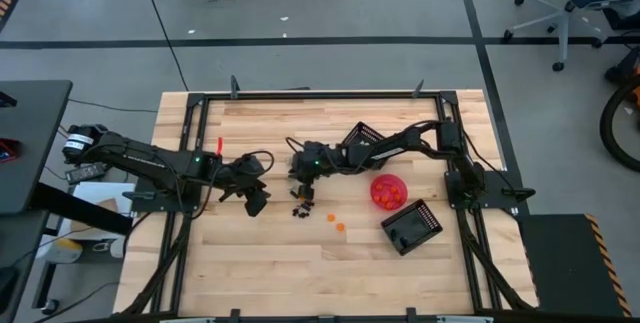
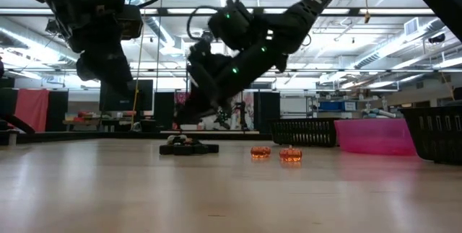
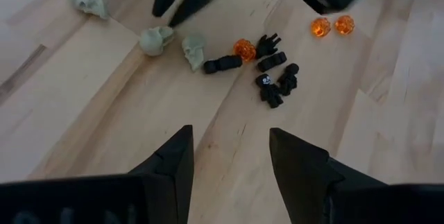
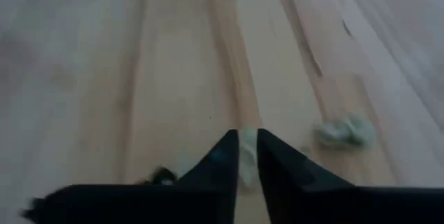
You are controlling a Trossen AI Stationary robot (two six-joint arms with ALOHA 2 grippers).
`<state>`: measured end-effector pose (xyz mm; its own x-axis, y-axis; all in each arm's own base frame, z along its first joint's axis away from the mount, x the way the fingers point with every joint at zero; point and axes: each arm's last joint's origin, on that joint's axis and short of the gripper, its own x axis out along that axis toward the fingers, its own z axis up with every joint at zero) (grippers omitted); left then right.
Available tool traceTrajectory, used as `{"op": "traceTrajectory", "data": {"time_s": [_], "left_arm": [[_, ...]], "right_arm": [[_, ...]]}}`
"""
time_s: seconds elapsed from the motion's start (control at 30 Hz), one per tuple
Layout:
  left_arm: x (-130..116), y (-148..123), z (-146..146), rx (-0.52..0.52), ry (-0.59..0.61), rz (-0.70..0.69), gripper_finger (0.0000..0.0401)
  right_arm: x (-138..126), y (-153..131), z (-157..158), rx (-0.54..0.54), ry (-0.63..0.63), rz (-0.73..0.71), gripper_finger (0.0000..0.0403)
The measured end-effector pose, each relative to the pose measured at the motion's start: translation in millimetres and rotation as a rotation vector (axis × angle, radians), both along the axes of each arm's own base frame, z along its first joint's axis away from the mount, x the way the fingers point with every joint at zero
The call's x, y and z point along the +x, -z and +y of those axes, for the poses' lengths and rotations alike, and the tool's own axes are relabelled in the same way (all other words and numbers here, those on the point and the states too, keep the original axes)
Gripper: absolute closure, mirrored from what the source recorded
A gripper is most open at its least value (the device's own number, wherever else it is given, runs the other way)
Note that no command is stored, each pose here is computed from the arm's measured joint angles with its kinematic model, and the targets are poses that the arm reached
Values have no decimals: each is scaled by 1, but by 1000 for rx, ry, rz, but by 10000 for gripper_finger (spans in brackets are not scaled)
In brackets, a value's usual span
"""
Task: Sort Halloween decoration
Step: Put the white skull toy into the top black basket
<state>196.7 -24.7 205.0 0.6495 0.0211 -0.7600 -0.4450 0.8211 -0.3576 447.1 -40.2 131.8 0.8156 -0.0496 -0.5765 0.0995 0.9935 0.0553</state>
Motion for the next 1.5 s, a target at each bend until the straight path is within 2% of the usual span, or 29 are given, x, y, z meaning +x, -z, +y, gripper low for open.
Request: {"op": "traceTrajectory", "data": {"time_s": [0.13,0.27,0.5,0.7,1.13,1.33,1.5], "left_arm": [[0,0,0,5,-6,-5,239],[1,-1,0,5,-8,-9,239],[1,-1,0,1,-10,-14,239],[1,-1,0,1,-9,-14,239],[1,-1,0,4,-6,-14,239],[1,-1,0,4,-6,-14,239],[1,-1,0,4,-6,-15,239]], "right_arm": [[9,-2,1,-23,-19,-60,286],[12,22,0,-26,-7,-40,244],[16,38,-1,-25,26,-56,222],[14,38,-1,-28,2,-23,254],[10,25,-5,-20,-42,-7,367],[6,12,-7,-56,-50,5,393],[1,7,-14,-61,-43,57,398]]}}
